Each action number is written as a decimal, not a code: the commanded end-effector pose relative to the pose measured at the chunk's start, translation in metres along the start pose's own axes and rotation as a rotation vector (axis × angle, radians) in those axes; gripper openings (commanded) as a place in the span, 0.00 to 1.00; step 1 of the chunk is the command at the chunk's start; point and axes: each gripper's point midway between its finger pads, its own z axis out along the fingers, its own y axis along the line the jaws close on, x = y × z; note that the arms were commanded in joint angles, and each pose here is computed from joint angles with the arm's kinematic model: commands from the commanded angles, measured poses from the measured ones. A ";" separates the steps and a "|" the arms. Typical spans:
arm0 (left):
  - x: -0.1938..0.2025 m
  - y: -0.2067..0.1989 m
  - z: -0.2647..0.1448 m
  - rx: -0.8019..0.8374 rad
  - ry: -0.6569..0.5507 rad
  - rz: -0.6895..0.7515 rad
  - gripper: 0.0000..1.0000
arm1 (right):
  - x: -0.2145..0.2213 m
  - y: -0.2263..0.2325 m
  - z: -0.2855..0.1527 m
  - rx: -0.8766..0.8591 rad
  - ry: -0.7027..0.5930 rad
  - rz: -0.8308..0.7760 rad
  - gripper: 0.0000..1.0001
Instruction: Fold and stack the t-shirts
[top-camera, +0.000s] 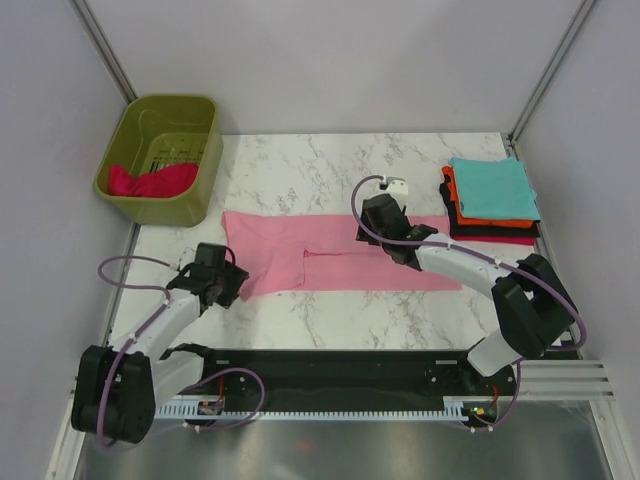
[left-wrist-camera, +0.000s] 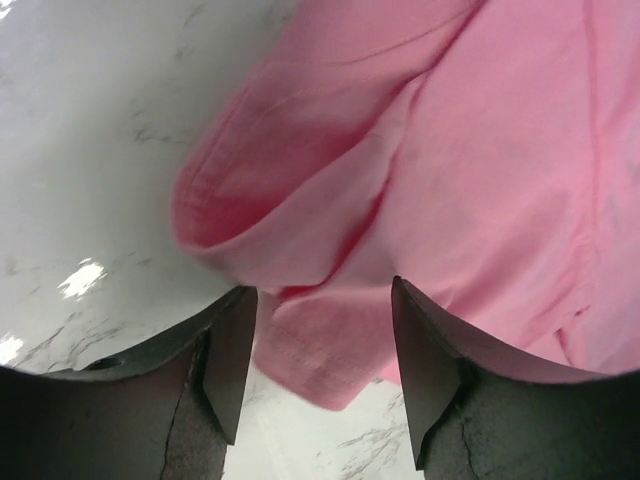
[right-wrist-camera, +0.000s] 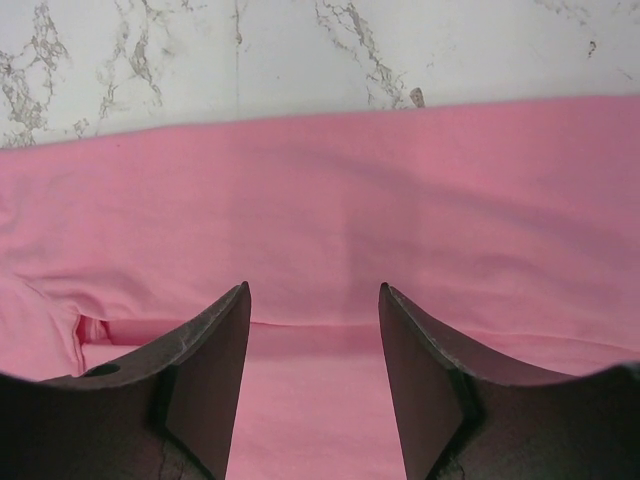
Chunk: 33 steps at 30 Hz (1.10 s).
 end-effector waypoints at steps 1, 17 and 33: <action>-0.002 0.000 0.016 -0.057 -0.010 -0.043 0.61 | -0.012 -0.007 -0.006 0.038 -0.050 0.023 0.62; -0.042 -0.090 0.086 -0.102 -0.011 0.037 0.02 | -0.018 -0.034 -0.039 0.064 -0.099 0.041 0.61; -0.125 -0.258 0.169 0.055 -0.058 0.041 0.02 | -0.009 -0.069 -0.012 0.240 -0.008 -0.065 0.61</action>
